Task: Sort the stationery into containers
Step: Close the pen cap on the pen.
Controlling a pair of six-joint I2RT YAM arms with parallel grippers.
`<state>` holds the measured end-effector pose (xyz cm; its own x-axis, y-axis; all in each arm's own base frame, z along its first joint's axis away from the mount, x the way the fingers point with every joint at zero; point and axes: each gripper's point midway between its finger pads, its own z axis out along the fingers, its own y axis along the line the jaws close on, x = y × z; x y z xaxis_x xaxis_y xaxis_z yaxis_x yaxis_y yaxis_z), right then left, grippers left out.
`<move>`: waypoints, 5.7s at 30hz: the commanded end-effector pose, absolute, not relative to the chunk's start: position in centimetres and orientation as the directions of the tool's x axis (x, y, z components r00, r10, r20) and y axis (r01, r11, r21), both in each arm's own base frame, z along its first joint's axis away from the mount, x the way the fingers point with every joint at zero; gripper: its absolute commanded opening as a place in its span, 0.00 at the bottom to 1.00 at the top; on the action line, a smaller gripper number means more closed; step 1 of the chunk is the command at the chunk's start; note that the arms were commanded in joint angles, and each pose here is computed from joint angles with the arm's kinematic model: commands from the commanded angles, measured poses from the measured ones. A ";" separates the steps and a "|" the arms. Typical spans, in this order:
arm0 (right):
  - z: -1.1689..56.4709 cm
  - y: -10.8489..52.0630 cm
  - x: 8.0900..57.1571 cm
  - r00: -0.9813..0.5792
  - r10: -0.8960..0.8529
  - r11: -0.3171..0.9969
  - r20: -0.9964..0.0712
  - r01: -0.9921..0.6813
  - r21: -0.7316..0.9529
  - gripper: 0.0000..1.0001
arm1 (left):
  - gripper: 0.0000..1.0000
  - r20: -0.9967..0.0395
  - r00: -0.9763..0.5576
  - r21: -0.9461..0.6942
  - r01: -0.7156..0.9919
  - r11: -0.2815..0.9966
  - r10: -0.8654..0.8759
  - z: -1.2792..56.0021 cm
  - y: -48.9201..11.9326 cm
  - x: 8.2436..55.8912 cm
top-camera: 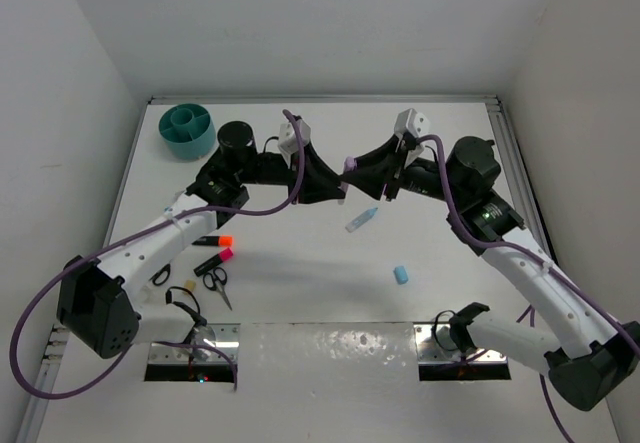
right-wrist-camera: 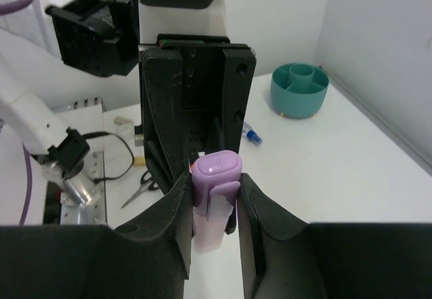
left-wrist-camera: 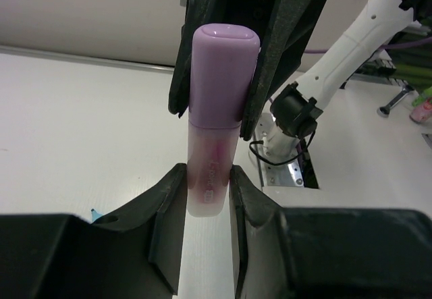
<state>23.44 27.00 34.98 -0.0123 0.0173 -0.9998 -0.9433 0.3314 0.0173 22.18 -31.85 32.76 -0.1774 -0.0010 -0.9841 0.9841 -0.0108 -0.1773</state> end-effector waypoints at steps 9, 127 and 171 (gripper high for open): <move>25.3 27.0 22.7 -0.289 -0.125 0.344 -0.949 -0.910 0.232 0.00 | 0.00 -0.965 0.102 0.102 0.995 0.015 -0.240 42.6 -30.7 21.8; 39.5 26.1 21.8 -0.062 -0.009 0.173 -0.998 -0.983 0.060 0.84 | 0.00 -0.998 0.058 0.059 0.997 -0.043 -0.035 33.8 -31.3 19.6; 32.1 29.2 21.2 -0.241 -0.022 0.114 -0.970 -0.965 0.237 0.00 | 0.00 -0.941 0.076 0.072 0.997 0.024 -0.331 43.1 -29.7 20.9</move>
<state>22.91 28.03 40.09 -0.0187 0.1369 -0.9904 -0.9793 0.1972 0.0458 21.26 -31.06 33.94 -0.1724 -0.1067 -0.9792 0.9850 -0.0243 -0.1708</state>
